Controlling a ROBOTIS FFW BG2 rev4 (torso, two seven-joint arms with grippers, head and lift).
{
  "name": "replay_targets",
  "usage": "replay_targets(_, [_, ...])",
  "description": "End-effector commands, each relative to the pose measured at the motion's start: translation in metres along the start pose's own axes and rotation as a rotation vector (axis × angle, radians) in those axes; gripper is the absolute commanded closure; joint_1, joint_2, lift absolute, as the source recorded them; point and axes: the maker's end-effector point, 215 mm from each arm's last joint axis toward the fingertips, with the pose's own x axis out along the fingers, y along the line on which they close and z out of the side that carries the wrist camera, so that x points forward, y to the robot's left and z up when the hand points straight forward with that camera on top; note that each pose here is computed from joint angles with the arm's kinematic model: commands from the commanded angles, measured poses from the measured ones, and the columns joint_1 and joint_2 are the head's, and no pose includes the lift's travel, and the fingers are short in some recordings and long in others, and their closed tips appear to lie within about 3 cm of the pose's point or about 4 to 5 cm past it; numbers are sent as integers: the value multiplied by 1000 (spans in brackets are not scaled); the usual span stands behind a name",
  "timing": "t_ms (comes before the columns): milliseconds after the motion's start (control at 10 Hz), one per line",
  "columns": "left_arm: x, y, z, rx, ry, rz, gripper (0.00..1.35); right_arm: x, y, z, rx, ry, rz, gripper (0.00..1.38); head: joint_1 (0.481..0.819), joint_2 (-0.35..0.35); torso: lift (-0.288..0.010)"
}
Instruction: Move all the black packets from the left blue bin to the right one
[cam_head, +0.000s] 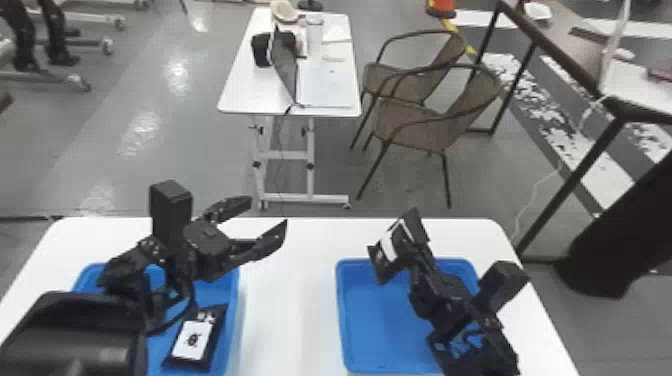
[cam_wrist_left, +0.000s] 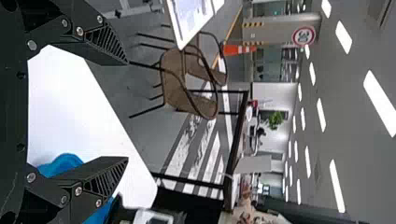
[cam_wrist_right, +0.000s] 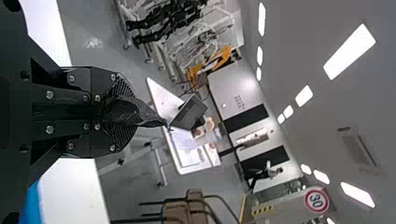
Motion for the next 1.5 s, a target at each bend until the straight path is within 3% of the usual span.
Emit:
replay_targets(0, [-34, 30, -10, -51, -8, 95, 334, -20, -25, -26, 34, 60, -55, 1277, 695, -88, 0])
replay_targets(500, [-72, 60, 7, -72, -42, 187, 334, -35, -71, -93, 99, 178, -158, 1243, 695, -28, 0])
replay_targets(600, [-74, 62, 3, -81, -38, 194, 328, -37, -75, -99, 107, 188, -171, 1007, 695, -29, 0])
replay_targets(800, [-80, 65, -5, -91, -24, 205, 328, -37, -79, -95, 94, 176, -190, 148, 695, -31, 0])
replay_targets(900, [-83, 68, -11, -97, -7, 214, 328, -34, -81, -82, 79, 134, -193, 47, 695, -29, 0])
replay_targets(1100, [-88, 74, -32, -101, 65, 231, 334, -28, -69, -31, 28, 5, -171, 177, 695, -29, 0])
replay_targets(1400, [-107, 71, -84, -150, 201, 232, 334, -25, -28, 77, -55, -207, -107, 190, 695, -22, 0])
